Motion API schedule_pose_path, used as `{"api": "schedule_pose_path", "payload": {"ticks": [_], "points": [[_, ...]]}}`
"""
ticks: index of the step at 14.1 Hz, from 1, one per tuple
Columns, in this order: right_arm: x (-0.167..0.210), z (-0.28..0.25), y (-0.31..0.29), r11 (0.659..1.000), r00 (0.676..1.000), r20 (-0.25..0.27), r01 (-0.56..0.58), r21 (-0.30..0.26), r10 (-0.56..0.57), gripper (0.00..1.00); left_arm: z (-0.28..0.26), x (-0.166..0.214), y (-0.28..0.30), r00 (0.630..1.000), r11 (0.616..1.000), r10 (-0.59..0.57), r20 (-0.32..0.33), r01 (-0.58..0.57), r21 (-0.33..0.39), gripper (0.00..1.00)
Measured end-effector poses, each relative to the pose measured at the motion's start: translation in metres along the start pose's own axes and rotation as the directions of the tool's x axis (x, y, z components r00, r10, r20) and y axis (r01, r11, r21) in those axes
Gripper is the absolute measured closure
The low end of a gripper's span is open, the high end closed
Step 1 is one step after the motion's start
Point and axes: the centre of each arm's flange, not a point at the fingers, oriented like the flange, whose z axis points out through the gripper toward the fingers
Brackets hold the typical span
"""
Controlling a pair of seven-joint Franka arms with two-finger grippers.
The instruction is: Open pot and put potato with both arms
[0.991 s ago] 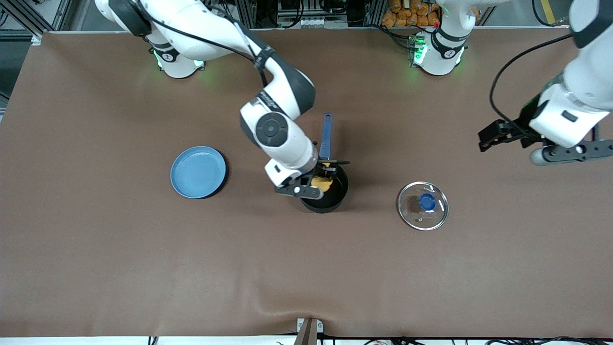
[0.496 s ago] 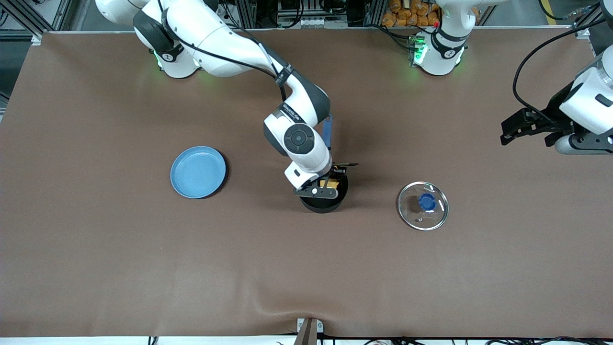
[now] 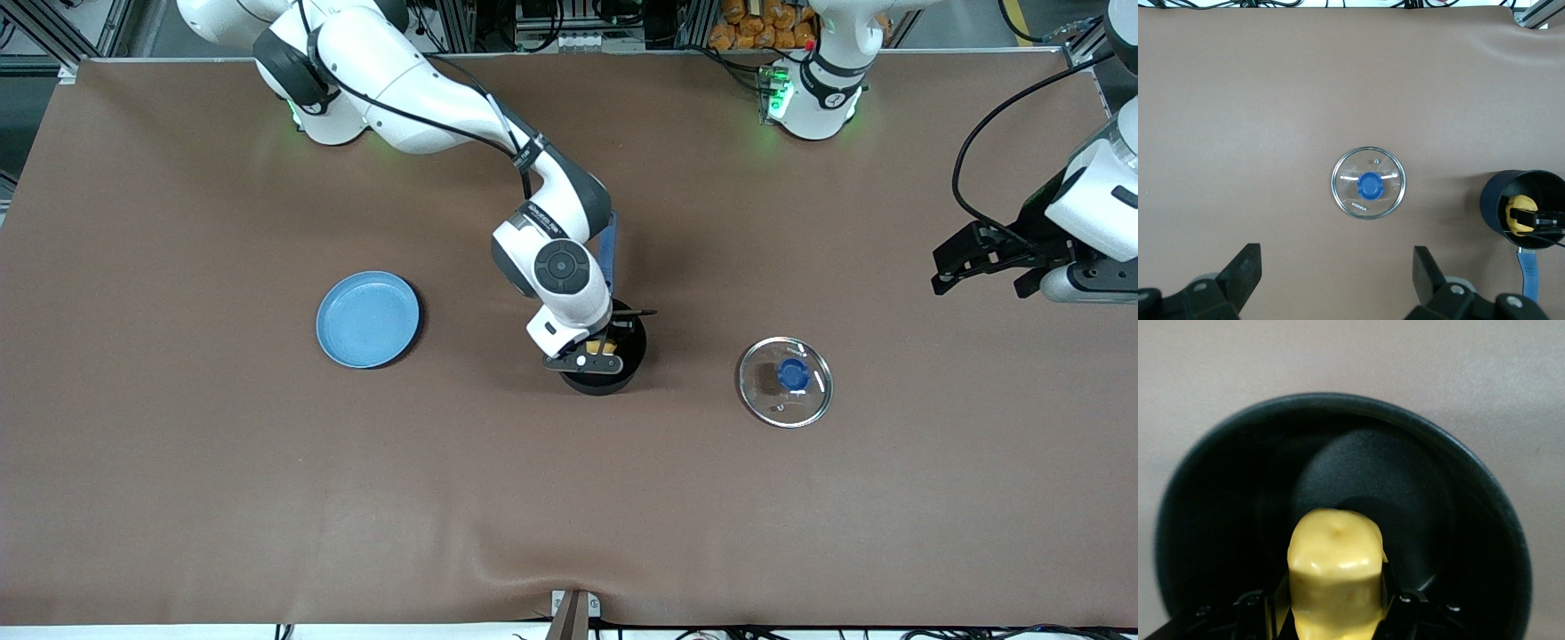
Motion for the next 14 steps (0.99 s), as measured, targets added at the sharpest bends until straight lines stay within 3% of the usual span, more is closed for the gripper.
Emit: {"api": "schedule_pose_path", "payload": {"ticks": [3,4,8,10,14], "points": [[-0.001,0.006,-0.003,1.000,1.000,-0.013,0.004,0.013,-0.004,0.42,0.000,0.000,0.000,1.000,1.000,0.000,0.000,0.000,0.000,0.00],[-0.001,0.006,-0.004,1.000,1.000,-0.014,0.005,0.014,-0.005,0.38,0.000,0.000,0.000,1.000,1.000,0.001,0.000,-0.001,0.000,0.00],[0.000,-0.012,-0.009,1.000,1.000,-0.003,0.010,0.005,-0.010,0.00,0.000,0.000,0.000,1.000,1.000,-0.001,0.000,0.001,0.000,0.00],[0.003,-0.047,-0.013,1.000,1.000,-0.003,0.011,0.008,-0.011,0.00,0.000,0.001,-0.007,1.000,1.000,-0.009,0.000,0.009,0.002,0.00],[0.028,-0.178,0.005,0.999,0.999,-0.030,-0.026,0.033,0.027,0.00,0.000,0.000,-0.008,1.000,1.000,-0.007,-0.001,0.007,0.012,0.00]]}}
